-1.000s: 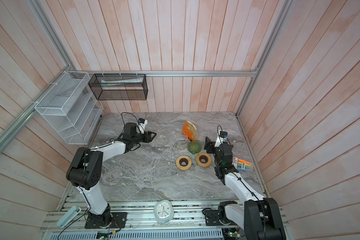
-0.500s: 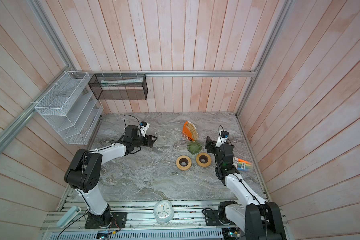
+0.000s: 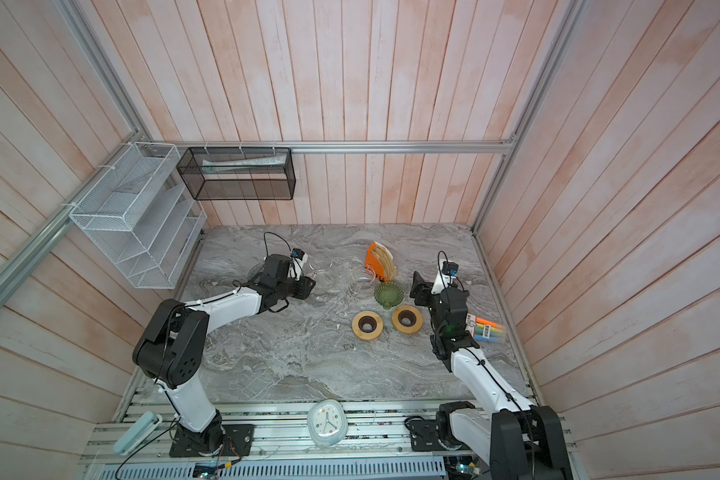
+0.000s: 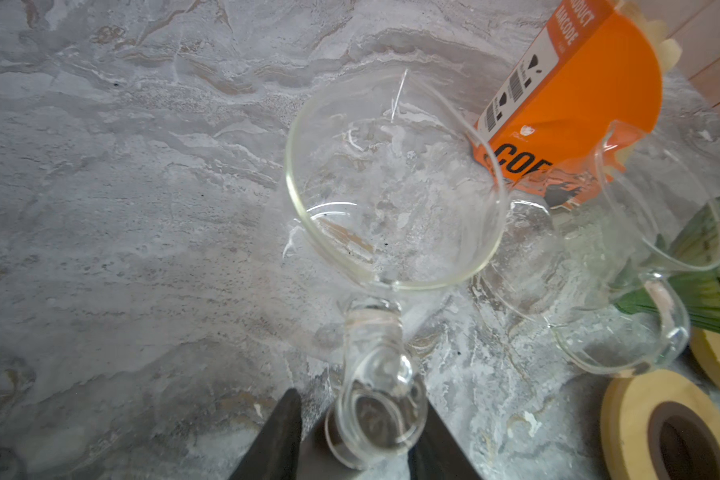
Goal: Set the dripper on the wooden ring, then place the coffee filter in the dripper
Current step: 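Close the left gripper on the glass server's handle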
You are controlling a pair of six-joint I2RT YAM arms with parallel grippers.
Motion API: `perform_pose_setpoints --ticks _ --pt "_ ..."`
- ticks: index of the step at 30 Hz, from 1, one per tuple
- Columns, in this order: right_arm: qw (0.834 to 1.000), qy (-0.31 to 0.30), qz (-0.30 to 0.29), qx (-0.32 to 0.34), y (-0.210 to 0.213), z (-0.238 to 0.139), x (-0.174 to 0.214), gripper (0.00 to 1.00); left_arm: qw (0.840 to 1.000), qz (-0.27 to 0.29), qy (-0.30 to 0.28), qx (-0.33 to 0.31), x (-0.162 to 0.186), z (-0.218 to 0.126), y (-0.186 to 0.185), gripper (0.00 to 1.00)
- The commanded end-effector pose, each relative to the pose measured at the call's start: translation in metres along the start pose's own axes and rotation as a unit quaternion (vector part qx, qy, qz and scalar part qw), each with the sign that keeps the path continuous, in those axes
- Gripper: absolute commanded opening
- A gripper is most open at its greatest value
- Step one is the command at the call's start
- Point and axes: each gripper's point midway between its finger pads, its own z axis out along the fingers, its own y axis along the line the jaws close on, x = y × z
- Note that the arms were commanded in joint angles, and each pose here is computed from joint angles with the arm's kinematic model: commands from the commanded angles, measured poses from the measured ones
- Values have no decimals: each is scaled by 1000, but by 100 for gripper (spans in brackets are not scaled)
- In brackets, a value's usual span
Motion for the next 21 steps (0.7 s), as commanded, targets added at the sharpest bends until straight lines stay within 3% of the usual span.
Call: perform_pose_setpoints --ticks 1,21 --pt "1000 -5 5 2 1 -2 -5 78 999 16 -12 -38 -13 -4 9 41" --pt "1000 -7 4 4 0 -2 -6 77 994 65 21 -80 -2 12 9 40"
